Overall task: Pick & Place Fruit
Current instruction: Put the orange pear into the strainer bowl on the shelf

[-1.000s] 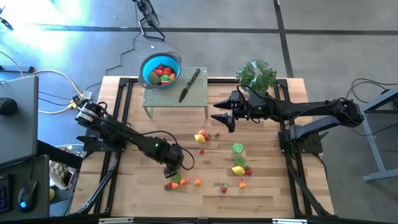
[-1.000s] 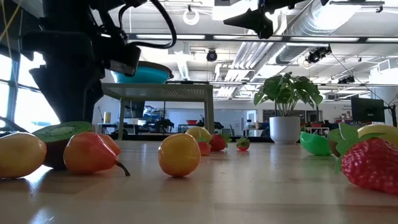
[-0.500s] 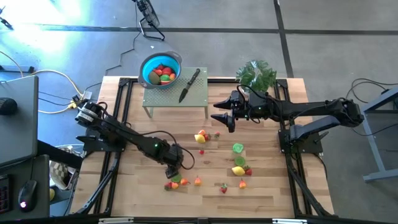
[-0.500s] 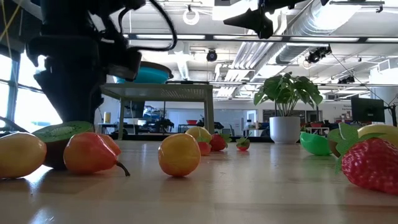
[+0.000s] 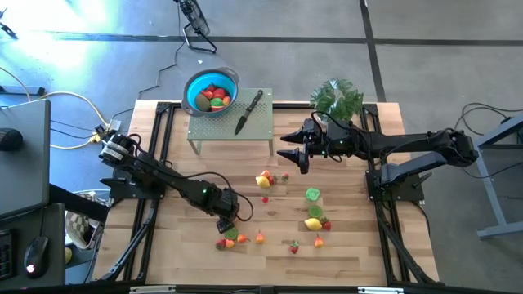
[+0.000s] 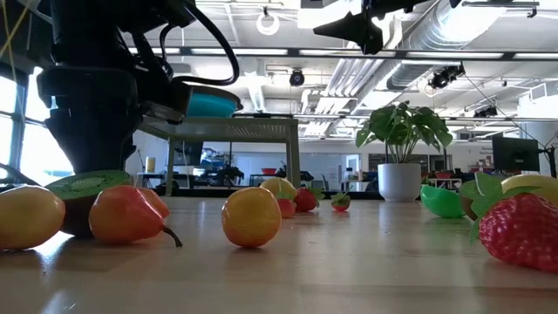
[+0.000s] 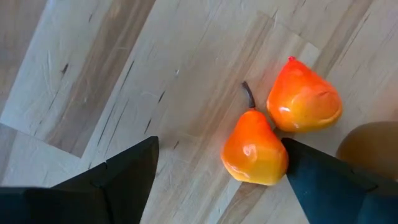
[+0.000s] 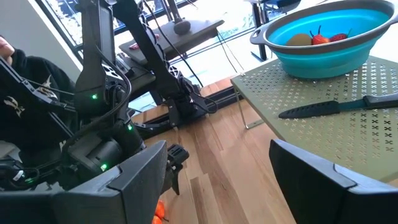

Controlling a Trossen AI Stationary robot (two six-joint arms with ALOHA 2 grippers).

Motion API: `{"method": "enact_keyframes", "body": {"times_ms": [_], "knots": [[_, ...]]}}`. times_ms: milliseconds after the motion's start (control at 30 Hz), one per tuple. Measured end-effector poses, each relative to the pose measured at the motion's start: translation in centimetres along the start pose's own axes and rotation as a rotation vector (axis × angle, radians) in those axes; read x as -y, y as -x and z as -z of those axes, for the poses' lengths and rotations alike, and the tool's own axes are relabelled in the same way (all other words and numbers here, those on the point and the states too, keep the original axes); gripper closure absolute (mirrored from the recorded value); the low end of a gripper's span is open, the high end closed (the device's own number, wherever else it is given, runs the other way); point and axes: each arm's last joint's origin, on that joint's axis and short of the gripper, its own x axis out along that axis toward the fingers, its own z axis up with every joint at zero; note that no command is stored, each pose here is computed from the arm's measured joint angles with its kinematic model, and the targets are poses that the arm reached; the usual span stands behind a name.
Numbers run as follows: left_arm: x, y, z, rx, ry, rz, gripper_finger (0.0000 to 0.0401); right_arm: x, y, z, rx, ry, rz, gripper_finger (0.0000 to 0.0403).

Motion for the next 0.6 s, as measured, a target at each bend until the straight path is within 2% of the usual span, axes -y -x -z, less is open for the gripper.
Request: {"method": "enact_keyframes", "body": {"times_ms": [400, 600], "knots": [[0.44, 0.02, -0.34, 0.030, 0.004, 0.048, 0.0228, 0.01, 0.00, 0.00, 0.000, 0.000, 0.000, 0.0127], [0.39, 0.02, -0.30, 0.025, 0.003, 0.044, 0.0272, 0.00, 0.00, 0.00, 0.000, 0.000, 0.000, 0.0127]]}}
